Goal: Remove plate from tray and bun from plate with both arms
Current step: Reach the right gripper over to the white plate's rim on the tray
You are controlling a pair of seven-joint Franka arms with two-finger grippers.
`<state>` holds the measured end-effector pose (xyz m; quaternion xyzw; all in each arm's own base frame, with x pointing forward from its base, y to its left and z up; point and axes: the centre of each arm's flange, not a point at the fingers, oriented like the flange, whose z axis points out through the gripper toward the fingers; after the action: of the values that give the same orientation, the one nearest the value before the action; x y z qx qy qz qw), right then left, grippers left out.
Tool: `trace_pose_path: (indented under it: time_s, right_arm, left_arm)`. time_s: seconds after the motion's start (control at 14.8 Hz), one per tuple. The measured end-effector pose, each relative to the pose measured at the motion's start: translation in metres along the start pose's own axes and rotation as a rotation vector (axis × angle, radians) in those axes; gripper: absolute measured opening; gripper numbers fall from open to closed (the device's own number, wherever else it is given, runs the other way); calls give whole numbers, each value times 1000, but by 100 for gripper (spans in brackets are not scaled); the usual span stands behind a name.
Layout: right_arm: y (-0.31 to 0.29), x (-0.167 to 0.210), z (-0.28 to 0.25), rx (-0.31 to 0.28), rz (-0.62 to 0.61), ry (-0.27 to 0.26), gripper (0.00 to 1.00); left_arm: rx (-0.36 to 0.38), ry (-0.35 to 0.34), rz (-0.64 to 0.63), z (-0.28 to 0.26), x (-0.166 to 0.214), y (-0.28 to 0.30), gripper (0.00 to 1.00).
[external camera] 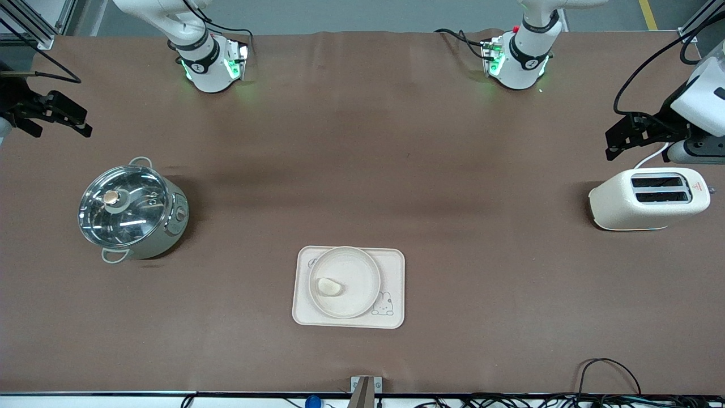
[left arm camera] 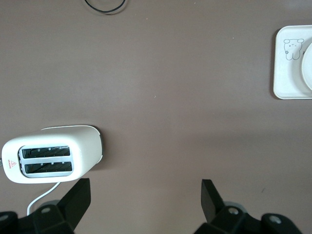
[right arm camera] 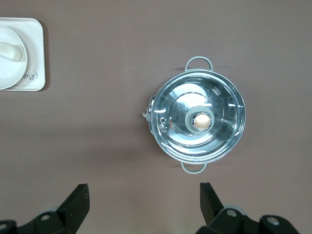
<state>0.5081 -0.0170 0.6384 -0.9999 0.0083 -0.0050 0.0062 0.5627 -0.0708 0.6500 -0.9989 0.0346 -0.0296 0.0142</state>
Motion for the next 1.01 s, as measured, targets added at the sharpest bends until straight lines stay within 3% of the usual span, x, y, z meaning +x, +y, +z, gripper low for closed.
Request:
trace_pose_path:
  time_s: [0.47, 0.74, 1.01]
  right_arm:
    - [-18, 15, 14, -9, -25, -13, 100]
    - [-60, 74, 53, -14, -56, -19, 100]
    - [-106, 138, 122, 17, -63, 11, 100]
  left_arm:
    - [7, 0, 0, 0, 0, -1, 100]
    - [7, -1, 2, 0, 0, 0, 100]
    - [7, -3, 2, 0, 0, 0, 100]
